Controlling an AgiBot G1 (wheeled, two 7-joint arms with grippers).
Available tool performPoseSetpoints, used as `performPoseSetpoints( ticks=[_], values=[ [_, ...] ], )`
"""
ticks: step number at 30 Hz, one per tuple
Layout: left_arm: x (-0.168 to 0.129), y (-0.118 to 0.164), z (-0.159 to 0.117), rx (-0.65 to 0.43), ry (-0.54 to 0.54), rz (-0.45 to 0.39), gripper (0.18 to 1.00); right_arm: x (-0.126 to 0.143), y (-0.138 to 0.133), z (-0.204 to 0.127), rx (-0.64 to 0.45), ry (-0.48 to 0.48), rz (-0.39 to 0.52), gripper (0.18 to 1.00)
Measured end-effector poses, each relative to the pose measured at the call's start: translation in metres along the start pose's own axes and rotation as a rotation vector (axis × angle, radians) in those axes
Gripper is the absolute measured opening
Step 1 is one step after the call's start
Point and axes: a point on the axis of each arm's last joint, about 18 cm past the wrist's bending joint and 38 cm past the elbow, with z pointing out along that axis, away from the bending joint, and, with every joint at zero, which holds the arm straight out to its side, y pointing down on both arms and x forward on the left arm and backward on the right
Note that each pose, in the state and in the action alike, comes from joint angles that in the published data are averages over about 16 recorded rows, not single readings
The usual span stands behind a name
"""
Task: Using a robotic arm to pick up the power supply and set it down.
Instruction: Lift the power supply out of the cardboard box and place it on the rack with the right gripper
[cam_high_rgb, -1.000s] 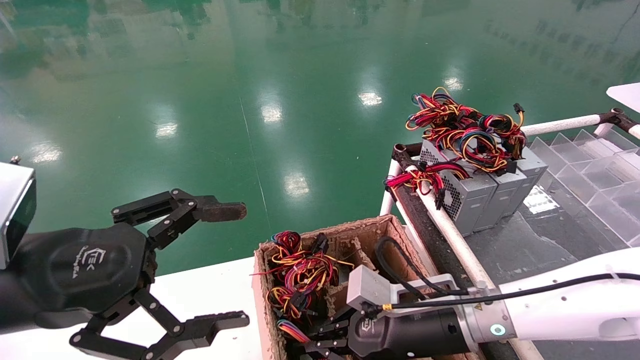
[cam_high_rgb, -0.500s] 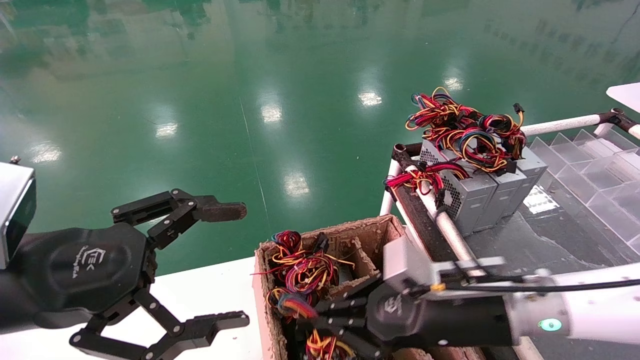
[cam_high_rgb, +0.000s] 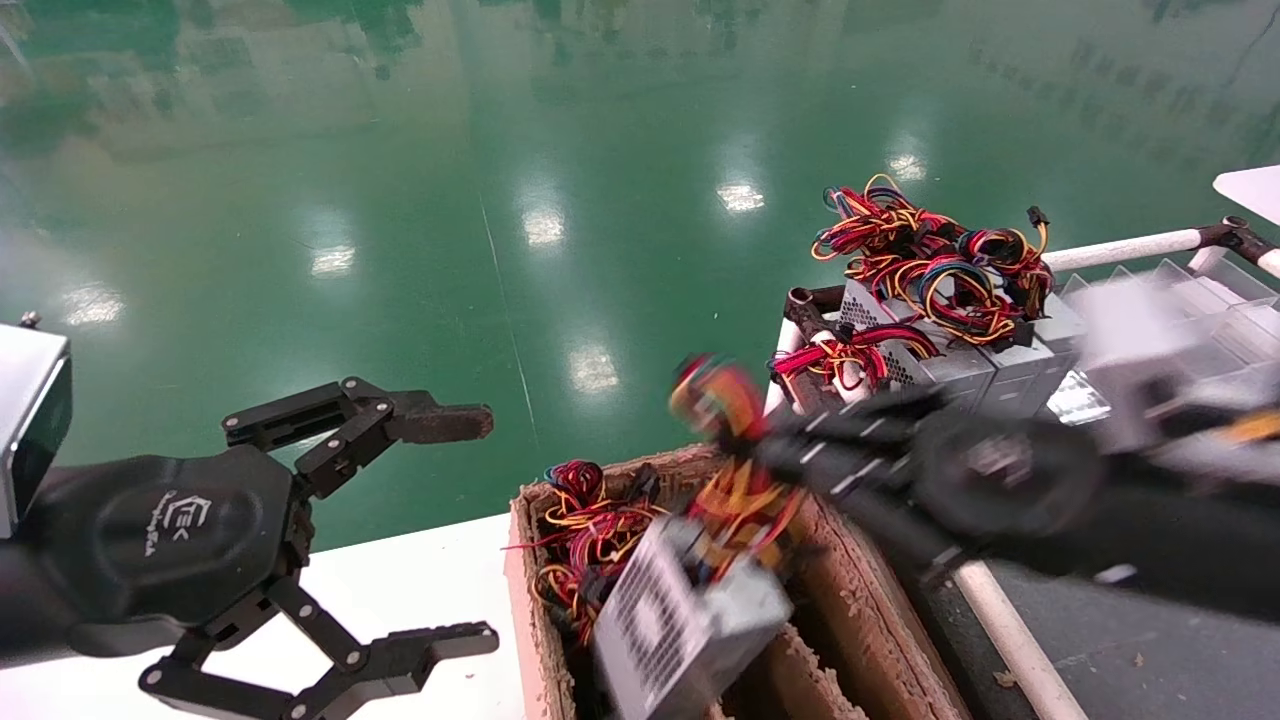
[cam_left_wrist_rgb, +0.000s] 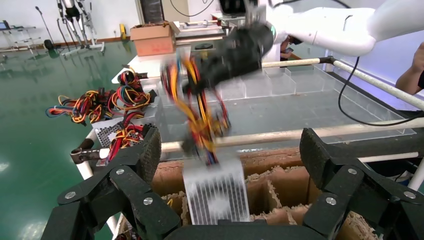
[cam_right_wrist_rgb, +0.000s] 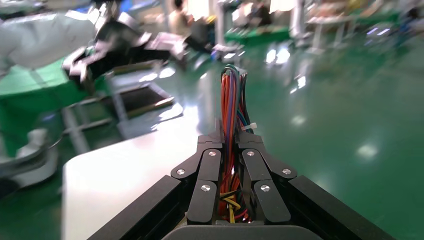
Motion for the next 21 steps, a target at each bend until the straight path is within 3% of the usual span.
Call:
performPoseSetpoints(
  ticks=[11, 21],
  values=[
    [0.0, 0.0, 0.0, 0.0, 0.0, 0.0, 1.001, 0.016, -0.043, -0.086, 0.083, 0.22, -0.106, 0.217],
    [0.0, 0.0, 0.0, 0.0, 0.0, 0.0, 1.001, 0.022, -0.048, -0.166, 0.03, 0.411, -0.16, 0.217]
  ],
)
